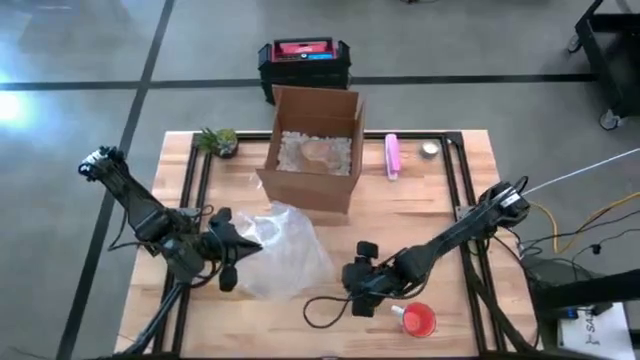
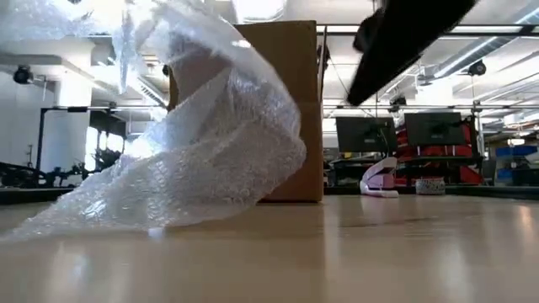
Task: Wrap mug
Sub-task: Prepare the transparent bubble wrap
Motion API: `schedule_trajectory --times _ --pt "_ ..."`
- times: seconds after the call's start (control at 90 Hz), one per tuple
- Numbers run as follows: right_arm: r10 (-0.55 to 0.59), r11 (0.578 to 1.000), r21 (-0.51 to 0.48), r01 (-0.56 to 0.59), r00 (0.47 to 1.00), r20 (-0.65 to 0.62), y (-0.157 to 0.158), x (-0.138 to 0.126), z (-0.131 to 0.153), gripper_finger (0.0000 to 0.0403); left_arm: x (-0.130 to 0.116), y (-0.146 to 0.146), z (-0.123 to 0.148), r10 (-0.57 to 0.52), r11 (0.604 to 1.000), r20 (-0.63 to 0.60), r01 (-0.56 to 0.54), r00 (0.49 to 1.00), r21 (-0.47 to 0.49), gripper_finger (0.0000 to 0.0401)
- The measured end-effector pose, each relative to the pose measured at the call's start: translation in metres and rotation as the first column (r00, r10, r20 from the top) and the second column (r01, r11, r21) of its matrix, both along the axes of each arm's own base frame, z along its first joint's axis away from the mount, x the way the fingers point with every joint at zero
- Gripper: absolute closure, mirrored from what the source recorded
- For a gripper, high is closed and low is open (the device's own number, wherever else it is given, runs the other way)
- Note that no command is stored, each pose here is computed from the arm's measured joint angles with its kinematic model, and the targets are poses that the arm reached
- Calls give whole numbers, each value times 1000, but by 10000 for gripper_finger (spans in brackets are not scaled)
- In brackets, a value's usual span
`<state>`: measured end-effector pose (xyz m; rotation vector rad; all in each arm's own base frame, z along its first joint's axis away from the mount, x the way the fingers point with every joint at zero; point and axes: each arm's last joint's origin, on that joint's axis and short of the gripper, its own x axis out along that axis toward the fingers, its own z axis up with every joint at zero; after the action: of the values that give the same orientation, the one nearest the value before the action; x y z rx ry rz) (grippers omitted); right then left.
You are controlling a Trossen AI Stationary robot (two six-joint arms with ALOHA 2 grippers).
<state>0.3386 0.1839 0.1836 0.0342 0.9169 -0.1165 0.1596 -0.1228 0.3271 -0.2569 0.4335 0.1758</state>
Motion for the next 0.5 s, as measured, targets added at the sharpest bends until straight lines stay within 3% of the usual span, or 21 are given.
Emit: schedule_trajectory --times 0.133,0.378,0.5 --pt "39 998 41 -45 990 137 8 11 -10 235 0 0 9 -2 1000 30 2 1000 2 401" --pt "138 987 41 -154 956 259 23 29 -38 254 3 0 22 10 999 105 -15 994 47 401" --pt "177 984 -29 -177 931 319 22 46 -55 265 5 -1 27 7 999 152 -13 988 43 401"
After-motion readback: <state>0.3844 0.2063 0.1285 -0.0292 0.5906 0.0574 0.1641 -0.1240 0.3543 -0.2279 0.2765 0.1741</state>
